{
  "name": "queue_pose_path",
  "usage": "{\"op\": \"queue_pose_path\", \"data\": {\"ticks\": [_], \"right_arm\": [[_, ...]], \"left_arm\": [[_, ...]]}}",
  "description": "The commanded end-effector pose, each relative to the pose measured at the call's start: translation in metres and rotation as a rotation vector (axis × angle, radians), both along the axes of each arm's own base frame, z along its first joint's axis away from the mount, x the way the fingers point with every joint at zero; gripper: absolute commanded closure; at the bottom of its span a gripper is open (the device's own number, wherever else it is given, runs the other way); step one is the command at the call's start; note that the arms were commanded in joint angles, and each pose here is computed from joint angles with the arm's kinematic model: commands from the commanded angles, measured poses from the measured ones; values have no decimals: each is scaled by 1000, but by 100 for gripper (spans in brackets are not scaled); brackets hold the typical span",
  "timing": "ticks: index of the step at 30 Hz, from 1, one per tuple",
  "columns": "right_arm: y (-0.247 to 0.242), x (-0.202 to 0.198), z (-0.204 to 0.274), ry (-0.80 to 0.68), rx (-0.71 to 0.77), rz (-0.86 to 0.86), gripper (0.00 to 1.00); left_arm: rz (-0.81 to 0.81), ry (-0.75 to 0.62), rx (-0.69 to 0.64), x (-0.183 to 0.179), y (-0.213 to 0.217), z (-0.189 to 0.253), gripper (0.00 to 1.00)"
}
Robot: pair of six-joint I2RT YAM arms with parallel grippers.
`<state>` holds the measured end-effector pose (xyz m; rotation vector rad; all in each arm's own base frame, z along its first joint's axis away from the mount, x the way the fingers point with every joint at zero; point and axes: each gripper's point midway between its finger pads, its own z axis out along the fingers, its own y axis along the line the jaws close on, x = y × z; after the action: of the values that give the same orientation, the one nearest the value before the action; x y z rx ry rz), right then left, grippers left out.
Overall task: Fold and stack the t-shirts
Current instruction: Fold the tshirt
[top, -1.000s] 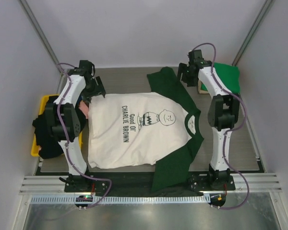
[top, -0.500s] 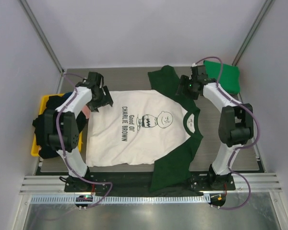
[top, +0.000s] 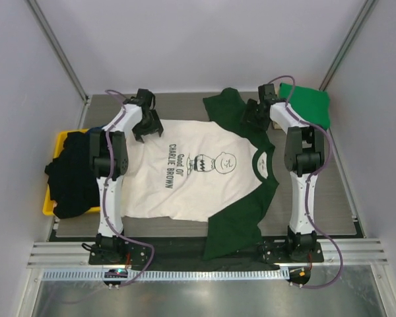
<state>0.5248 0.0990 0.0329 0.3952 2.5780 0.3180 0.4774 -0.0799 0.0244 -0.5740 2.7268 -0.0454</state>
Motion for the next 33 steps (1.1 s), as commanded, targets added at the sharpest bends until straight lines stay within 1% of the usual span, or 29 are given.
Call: {"op": "queue_pose_path", "data": {"ticks": [1, 2, 3, 4, 5, 7, 8, 9, 11, 12, 13, 14, 15, 16, 17, 18, 19, 20, 21, 22, 23, 25, 26, 27, 28, 29, 31, 32, 33], "right_arm": [[-28, 23, -37, 56, -34, -71, 26], [-29, 48, -21, -4, -24, -71, 25], [-30, 51, -39, 26, -25, -68, 25], [-30, 61, -40, 11, -15, -61, 25], [-24, 84, -16, -67, 13, -38, 25], [-18, 100, -18, -101, 44, -7, 24], [-8, 114, 8, -173, 89, 30, 24], [-4, 121, 16, -205, 105, 46, 23], [9, 126, 49, -275, 157, 102, 22], [12, 129, 65, -317, 171, 118, 22], [14, 128, 104, -378, 185, 132, 21], [19, 122, 112, -383, 192, 146, 20], [25, 118, 129, -409, 200, 170, 20], [26, 109, 176, -476, 196, 180, 20], [30, 98, 178, -460, 192, 187, 19], [29, 89, 195, -479, 177, 175, 19], [27, 79, 206, -482, 167, 161, 19], [23, 54, 225, -481, 160, 126, 19], [25, 39, 227, -465, 153, 100, 19], [15, 25, 223, -445, 113, 40, 19], [12, -12, 221, -407, 114, -12, 19], [14, -55, 202, -348, 66, -57, 19], [11, -91, 155, -236, 24, -73, 19], [11, -121, 162, -231, 23, -97, 19], [27, -146, 148, -188, 15, -69, 19], [23, -182, 108, -86, -26, -74, 19], [32, -226, 99, -58, 14, -93, 20], [37, -262, 69, 10, -8, -63, 20], [40, -280, 61, 28, 4, -65, 21]], "left_arm": [[-1, 18, 43, 30, 6, -29, 23], [0, -28, 38, 52, 6, -10, 23], [-3, -2, 40, 59, 5, -29, 23], [-3, -14, 34, 68, 4, -29, 23], [4, -70, 22, 86, 4, -5, 23], [22, -59, -18, 92, 1, -15, 22], [27, -79, -38, 97, -1, -8, 22], [31, -75, -58, 94, -4, -8, 22], [32, -131, -104, 96, -12, 25, 22], [33, -100, -108, 84, -13, 20, 22], [31, -124, -117, 82, -15, 37, 21], [26, -198, -128, 82, -17, 77, 21], [21, -219, -133, 75, -18, 94, 20], [19, -212, -133, 63, -20, 98, 20], [17, -280, -144, 53, -18, 140, 20], [23, -299, -140, 45, -16, 153, 19], [33, -271, -127, 29, -11, 146, 18], [45, -344, -124, 15, -6, 185, 18], [52, -351, -118, 5, -3, 189, 18], [60, -309, -109, -15, 0, 172, 18], [64, -358, -117, -29, 3, 194, 18], [73, -353, -109, -52, 8, 188, 18], [83, -281, -100, -75, 11, 158, 17], [87, -319, -111, -89, 13, 171, 18], [89, -320, -120, -98, 13, 166, 18], [96, -265, -117, -120, 15, 142, 18], [106, -303, -145, -141, 14, 146, 18], [117, -299, -147, -150, 16, 140, 18], [130, -260, -138, -166, 19, 121, 18]]}}
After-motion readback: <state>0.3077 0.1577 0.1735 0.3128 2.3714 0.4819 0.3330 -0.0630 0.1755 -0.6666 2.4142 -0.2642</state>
